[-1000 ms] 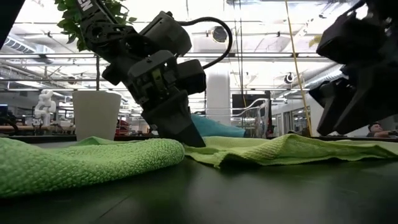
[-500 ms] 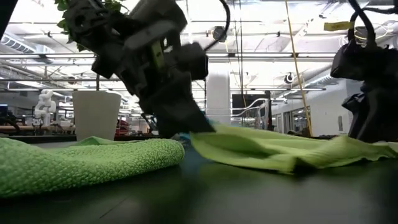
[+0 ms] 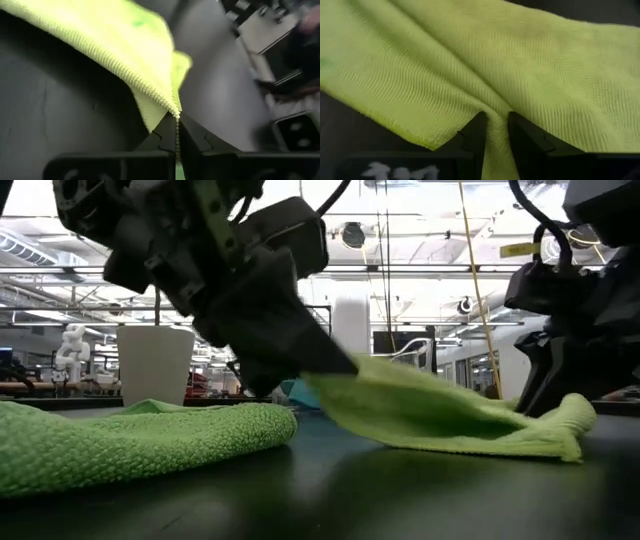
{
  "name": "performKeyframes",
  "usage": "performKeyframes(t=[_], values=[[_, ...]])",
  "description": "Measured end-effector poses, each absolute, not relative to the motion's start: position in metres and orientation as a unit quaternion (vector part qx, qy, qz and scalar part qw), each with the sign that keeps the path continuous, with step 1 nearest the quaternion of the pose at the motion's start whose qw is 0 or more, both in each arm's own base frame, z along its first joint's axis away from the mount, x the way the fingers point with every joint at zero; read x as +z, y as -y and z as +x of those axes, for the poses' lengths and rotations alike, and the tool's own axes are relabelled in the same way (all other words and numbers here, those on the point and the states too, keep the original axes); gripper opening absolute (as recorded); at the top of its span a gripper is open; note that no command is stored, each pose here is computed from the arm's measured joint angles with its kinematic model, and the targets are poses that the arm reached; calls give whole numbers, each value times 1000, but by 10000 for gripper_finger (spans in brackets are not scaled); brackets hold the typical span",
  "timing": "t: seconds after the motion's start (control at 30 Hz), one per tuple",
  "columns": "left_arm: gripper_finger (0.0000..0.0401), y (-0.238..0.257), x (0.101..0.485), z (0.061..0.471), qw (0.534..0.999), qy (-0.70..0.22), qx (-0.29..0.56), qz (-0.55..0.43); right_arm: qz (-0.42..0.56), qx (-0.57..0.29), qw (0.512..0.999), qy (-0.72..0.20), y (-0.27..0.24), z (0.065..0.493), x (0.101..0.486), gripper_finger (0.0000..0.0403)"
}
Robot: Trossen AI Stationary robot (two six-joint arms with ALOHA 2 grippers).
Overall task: Fold microfiber towels
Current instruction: Fold the light green towel
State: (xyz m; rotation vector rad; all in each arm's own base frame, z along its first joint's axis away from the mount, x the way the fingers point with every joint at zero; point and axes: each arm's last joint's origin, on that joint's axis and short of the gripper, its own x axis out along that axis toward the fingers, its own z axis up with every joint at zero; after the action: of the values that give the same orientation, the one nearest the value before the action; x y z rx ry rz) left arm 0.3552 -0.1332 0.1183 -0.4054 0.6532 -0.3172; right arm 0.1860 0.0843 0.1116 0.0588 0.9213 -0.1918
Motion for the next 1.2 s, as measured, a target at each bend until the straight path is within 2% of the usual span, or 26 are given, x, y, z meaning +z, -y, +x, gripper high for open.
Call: performKeyframes(t=[0.1,0.33,0.6,0.87,1.07,1.2], values=[[30,131,115,354,918,-328,-123,-188,23,-56,896,-439,-85,187,117,75],[67,133,112,351,915,-344,-99,-189,33,-43,909,-413,-86,185,129,75],[71,135,111,349,918,-344,-85,-180,92,74,934,-337,-115,190,145,75],[72,137,108,350,918,-339,-75,-190,119,138,940,-288,-142,193,142,75],[72,161,89,354,921,-294,-126,-223,141,146,928,-313,-153,186,133,75],[72,171,84,352,925,-272,-169,-205,155,146,923,-321,-158,183,131,75]])
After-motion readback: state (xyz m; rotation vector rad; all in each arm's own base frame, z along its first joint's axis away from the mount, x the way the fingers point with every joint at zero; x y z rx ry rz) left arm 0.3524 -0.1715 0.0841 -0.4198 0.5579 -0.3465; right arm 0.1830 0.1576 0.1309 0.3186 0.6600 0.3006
